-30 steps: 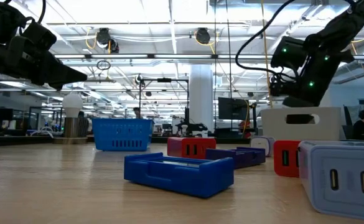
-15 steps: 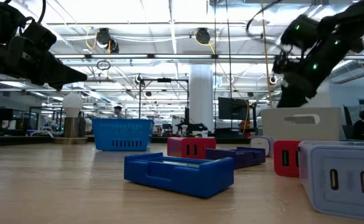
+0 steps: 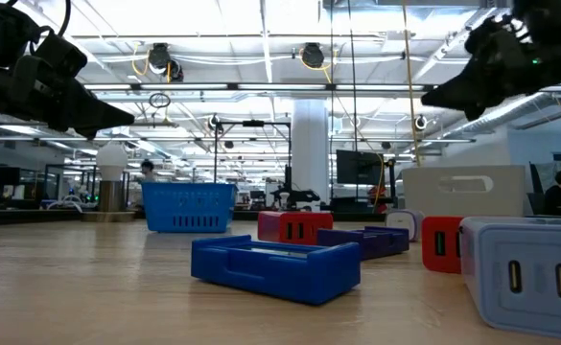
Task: Pick & Place Office items
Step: Put the purple digital clock into the blue bin
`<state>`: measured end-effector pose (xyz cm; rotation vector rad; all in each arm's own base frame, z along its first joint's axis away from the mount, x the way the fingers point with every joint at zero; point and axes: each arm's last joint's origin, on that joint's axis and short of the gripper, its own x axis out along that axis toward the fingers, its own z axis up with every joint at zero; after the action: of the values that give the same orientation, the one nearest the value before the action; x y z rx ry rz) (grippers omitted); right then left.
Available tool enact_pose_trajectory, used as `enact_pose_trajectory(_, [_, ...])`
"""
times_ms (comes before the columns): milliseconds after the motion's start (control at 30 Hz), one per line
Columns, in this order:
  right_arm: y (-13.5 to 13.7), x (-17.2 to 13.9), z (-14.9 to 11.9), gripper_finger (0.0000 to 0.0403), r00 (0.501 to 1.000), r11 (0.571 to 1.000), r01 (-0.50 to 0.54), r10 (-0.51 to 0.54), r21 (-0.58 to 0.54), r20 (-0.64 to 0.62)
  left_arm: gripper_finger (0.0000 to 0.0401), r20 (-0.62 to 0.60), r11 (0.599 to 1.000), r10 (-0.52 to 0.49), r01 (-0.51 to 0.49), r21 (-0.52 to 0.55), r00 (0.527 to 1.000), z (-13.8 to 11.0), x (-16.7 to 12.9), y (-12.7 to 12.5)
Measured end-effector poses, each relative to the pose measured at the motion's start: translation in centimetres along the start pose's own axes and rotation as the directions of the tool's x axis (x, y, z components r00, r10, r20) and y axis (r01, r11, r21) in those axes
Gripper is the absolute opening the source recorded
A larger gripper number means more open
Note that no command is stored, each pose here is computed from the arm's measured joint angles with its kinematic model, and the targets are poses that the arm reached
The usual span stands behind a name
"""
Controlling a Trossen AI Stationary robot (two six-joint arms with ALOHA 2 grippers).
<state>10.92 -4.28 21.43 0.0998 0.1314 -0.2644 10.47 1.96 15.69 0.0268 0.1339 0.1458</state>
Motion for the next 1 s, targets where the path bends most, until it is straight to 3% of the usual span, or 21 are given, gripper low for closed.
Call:
enact_pose_trajectory(167, [0.5,-1.0,-0.7,0.0014,0.979,0.989,-0.150,0.150,-0.008,0.140,0.0017,0.000,1.000,0.001,0.000,-0.002,1.000,0.0,0.0,0.0])
enact_pose_trajectory(433, [0.5,-1.6,-2.1,0.0004,0.963,0.986,-0.164,0.161,-0.004,0.215,0.0017,0.000,1.000,0.000,0.000,-0.006,1.000,0.0,0.0,0.0])
enact_pose_trajectory(733, [0.7,-2.0,-2.8,0.0001,0.917,0.974,-0.205,0.226,-0.098,0.328,0.0017,0.000,1.000,0.000,0.000,-0.016,1.000,0.0,0.0,0.0])
enact_pose_trajectory(1000, [0.7,-2.0,-2.9,0.0001,0.921,0.973,-0.198,0.225,-0.115,0.317,0.0017,0.000,1.000,0.003,-0.003,-0.029,1.000,0.0,0.0,0.0])
